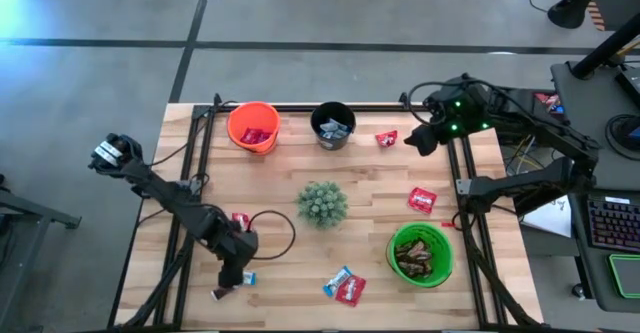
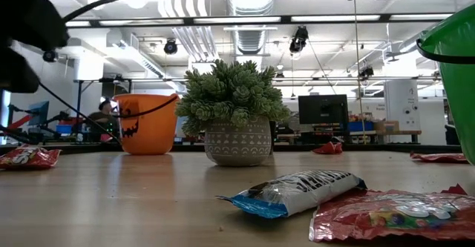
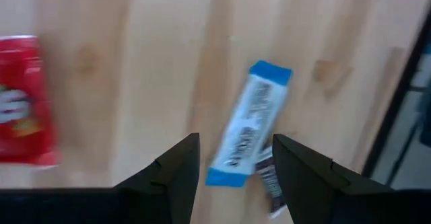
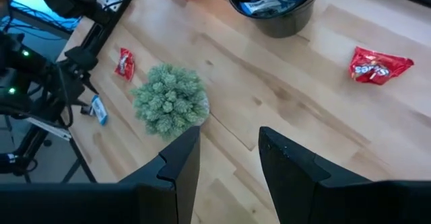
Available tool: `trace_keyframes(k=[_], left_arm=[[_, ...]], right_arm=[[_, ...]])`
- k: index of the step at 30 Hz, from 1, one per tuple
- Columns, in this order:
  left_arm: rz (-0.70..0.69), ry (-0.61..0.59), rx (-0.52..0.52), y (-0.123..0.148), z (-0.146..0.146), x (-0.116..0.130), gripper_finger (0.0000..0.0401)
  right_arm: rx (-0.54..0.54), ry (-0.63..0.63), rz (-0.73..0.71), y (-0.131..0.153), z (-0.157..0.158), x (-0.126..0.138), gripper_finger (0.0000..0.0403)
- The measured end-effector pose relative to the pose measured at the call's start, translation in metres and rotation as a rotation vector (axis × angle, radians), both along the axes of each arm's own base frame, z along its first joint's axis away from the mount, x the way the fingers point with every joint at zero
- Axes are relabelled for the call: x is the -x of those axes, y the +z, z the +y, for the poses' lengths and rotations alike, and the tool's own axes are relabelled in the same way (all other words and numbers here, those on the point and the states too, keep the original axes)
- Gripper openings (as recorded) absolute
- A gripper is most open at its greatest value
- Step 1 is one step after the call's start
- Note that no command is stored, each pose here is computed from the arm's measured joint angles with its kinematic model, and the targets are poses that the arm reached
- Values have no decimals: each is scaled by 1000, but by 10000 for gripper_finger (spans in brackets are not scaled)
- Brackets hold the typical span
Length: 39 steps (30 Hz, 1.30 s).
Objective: Organize candy in baskets
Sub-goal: Put the white chocolate bar into the black bucket
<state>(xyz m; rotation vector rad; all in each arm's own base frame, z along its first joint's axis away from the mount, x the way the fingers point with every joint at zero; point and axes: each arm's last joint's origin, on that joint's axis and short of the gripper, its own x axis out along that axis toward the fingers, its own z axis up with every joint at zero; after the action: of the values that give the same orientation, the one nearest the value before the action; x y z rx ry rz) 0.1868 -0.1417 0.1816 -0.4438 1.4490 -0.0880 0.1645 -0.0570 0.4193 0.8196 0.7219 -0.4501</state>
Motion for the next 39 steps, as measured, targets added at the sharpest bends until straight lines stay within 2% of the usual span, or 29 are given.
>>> trace_keyframes(k=[4,9,15,21,29,33,39], left_arm=[[-61,-18,47,-1,-12,0,168],[-35,-40,19,-10,-20,3,168],[3,-119,-37,-27,-31,2,168],[2,-127,-96,-38,-35,-4,168],[27,-133,-104,-45,-37,-5,163],[26,-125,-100,-43,-36,-4,127],[17,-110,-51,-41,-39,-6,23]], right_arm=[[-9,-3,5,-1,0,-2,141],[-10,-4,8,-2,-1,-3,141],[-33,-26,9,-2,-1,-4,141],[-39,-32,8,-2,-1,-4,141],[-39,-22,8,-2,1,-5,141],[-39,-11,8,-2,3,-6,141],[-38,-9,8,-2,3,-6,141]])
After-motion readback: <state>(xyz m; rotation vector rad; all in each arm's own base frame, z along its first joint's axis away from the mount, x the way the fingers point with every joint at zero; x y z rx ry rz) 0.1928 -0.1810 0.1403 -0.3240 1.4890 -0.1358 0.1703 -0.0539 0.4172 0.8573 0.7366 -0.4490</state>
